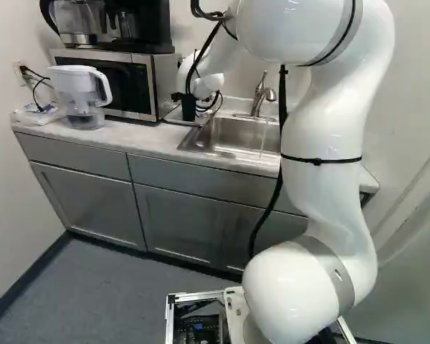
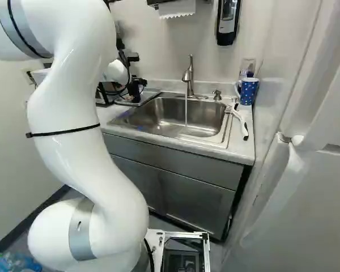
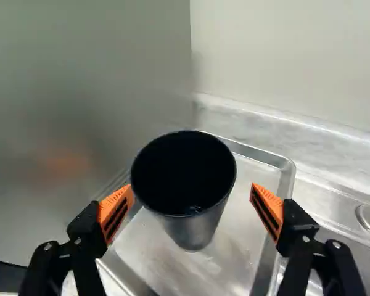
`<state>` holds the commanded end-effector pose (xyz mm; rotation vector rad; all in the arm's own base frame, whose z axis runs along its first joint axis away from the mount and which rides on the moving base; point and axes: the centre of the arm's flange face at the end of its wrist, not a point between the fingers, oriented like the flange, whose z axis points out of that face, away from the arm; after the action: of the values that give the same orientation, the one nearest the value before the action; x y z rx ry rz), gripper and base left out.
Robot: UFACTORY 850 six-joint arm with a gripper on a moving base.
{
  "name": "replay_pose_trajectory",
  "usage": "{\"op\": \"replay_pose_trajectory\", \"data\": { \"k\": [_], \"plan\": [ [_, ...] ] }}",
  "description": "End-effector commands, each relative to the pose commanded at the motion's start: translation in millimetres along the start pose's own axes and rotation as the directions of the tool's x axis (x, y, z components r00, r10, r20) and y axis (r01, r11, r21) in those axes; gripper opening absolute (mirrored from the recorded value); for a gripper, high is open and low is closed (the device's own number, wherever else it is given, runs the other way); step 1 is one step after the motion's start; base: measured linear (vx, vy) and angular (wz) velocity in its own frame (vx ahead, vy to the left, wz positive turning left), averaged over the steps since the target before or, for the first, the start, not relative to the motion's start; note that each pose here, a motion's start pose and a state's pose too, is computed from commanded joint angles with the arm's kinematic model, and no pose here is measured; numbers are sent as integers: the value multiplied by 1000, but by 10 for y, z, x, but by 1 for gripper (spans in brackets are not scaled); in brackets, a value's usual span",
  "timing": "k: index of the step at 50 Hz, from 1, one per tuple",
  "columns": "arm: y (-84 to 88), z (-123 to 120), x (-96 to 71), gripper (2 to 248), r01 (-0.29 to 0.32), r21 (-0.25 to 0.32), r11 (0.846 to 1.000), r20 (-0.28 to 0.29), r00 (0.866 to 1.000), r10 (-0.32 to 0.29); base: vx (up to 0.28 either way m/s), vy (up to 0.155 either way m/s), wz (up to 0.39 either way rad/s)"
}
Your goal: Rinse the cup and place it in the tray
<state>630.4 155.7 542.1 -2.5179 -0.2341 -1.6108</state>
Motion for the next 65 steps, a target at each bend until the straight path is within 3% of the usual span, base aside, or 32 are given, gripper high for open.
{"op": "replay_pose_trajectory", "data": {
  "k": [65],
  "plan": [
    [4, -437, 633, 247, -4, 2, 1000, -124, 992, 4, 0, 0, 0]
  ]
}}
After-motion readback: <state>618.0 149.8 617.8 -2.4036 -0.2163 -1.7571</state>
